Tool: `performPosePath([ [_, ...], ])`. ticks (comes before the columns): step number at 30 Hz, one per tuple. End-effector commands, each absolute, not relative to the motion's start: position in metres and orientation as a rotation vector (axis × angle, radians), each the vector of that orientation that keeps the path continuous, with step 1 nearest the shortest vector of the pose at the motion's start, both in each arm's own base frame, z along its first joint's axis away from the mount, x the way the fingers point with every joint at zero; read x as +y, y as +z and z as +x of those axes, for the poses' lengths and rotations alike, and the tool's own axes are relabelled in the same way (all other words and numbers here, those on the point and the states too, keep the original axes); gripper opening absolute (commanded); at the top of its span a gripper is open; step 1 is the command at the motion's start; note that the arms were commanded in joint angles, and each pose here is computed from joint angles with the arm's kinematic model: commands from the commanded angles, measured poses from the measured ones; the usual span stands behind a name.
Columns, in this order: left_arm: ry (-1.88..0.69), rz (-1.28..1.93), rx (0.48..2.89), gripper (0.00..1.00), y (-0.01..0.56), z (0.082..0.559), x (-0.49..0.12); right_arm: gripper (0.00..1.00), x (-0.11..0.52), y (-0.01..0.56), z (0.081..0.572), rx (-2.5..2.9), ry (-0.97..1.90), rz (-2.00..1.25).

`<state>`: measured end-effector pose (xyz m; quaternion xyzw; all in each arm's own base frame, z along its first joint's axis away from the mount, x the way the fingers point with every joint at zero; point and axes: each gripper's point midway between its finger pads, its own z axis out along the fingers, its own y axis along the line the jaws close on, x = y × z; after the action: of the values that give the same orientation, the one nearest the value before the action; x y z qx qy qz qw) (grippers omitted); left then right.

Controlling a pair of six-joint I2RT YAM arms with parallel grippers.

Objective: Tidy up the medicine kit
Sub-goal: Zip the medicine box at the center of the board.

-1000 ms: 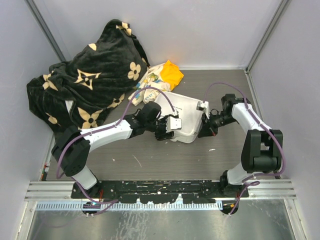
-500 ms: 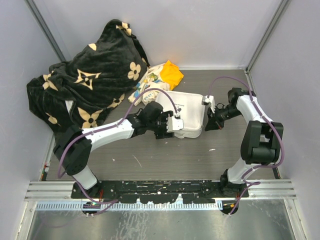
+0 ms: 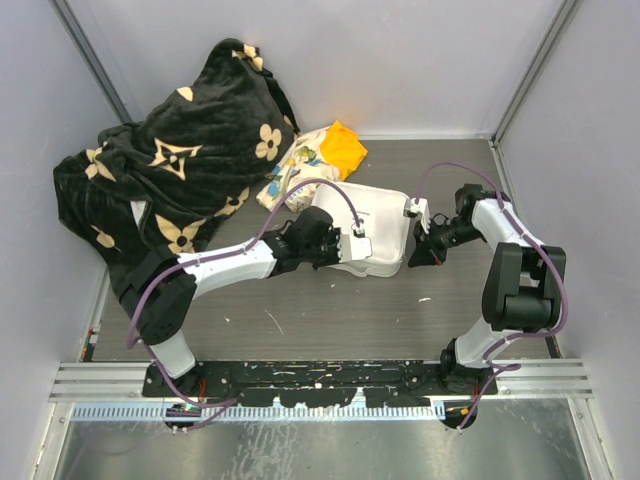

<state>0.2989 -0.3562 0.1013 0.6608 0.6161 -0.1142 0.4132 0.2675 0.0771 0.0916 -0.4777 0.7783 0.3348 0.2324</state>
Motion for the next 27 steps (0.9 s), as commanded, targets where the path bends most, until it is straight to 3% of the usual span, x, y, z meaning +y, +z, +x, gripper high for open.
performPosePath([
  [1,-0.299,1.499,1.719,0.00,0.093,0.302,-0.354,0.01,0.100,0.118,0.258,1.988,0.979,-1.250],
  [13,-0.301,1.297,1.962,0.00,0.064,0.303,-0.344,0.01,0.112,0.118,0.227,1.925,1.059,-1.245],
  [27,-0.342,1.118,2.076,0.00,0.071,0.306,-0.349,0.01,0.157,0.138,0.215,1.901,1.266,-1.121],
])
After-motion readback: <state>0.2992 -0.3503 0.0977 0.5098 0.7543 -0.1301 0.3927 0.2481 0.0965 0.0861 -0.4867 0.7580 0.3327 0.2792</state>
